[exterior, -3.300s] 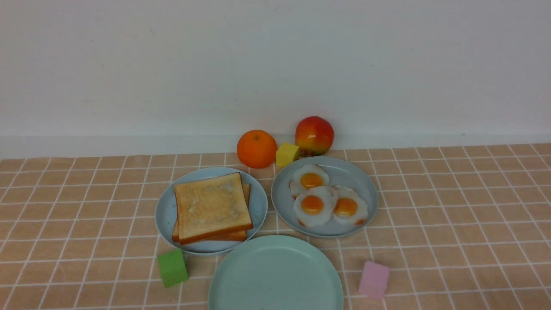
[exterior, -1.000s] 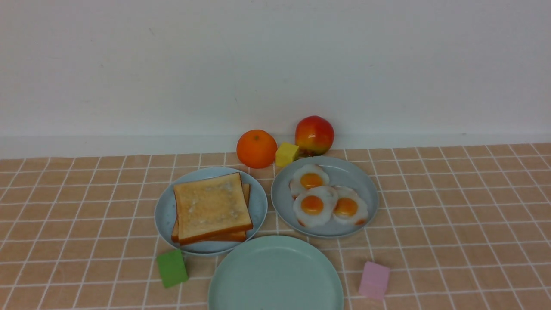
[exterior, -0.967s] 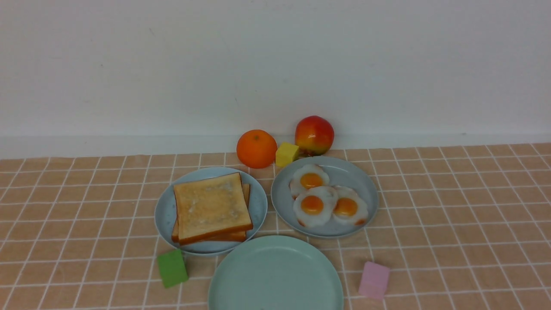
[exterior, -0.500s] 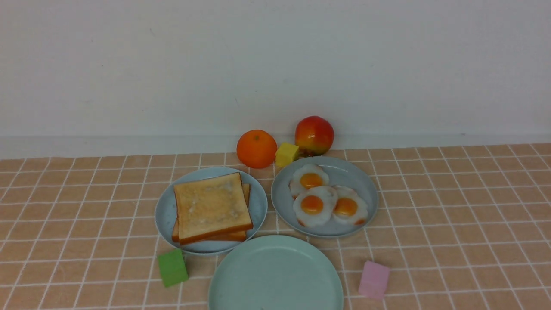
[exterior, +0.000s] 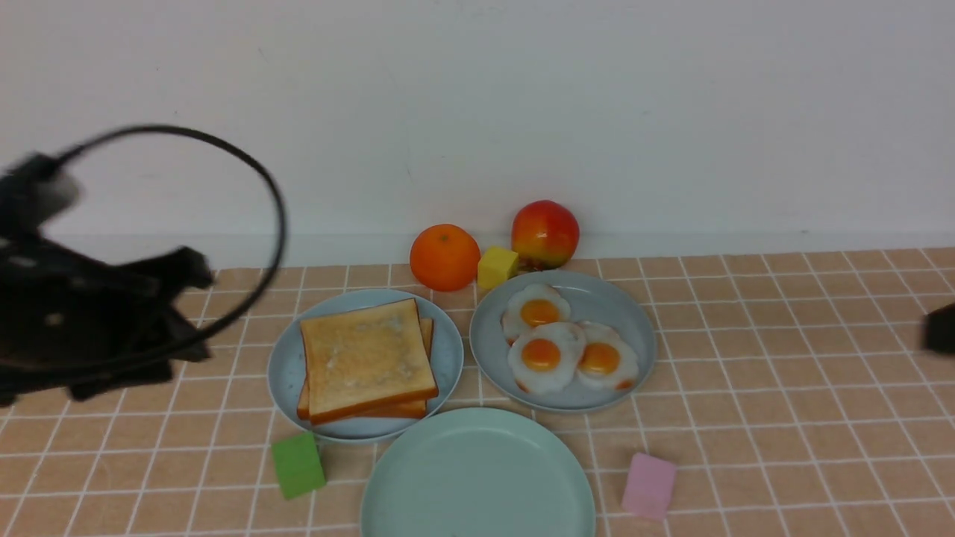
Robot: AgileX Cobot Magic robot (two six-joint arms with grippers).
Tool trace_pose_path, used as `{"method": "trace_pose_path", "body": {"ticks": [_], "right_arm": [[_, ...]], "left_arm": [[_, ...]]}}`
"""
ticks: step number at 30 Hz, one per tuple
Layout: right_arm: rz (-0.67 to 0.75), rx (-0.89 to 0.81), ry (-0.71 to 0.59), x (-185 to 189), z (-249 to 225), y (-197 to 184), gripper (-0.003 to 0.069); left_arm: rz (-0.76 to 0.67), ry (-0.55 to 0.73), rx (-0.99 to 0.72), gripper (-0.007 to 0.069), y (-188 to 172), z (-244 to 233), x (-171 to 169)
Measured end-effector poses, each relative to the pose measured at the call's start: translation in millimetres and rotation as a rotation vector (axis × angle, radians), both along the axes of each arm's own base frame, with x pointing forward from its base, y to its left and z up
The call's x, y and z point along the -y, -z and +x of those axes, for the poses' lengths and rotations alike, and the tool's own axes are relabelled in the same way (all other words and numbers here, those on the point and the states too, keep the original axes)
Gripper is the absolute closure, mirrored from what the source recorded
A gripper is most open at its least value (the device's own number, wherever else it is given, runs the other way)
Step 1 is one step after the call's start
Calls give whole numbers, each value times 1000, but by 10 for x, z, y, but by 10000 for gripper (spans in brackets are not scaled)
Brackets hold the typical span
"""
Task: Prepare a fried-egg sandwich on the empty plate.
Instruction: Use the left arm to grab a slice of bread
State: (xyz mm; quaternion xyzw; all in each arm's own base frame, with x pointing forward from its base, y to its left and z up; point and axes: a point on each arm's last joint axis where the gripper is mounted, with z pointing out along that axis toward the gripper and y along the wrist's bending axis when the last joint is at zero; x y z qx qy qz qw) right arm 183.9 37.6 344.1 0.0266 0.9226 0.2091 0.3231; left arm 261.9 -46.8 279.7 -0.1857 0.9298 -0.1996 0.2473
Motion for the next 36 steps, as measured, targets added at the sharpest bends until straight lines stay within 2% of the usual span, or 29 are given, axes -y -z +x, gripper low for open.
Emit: {"method": "trace_pose_path", "body": {"ticks": [4,9,21,36], "right_arm": [[98,-16,-173,-154,37,24,419],[165,38,-268,-239,23,-38,419],[176,32,-297,-257,3,-42,419],[176,33,-296,-256,5,-42,419]], "left_arm": [[-19,94,-48,387,211,338,97],[-15,148,-92,387,512,729,159],[-7,136,-160,387,1015,1054,182],[-24,122,-187,389,1215,1132,195]]}}
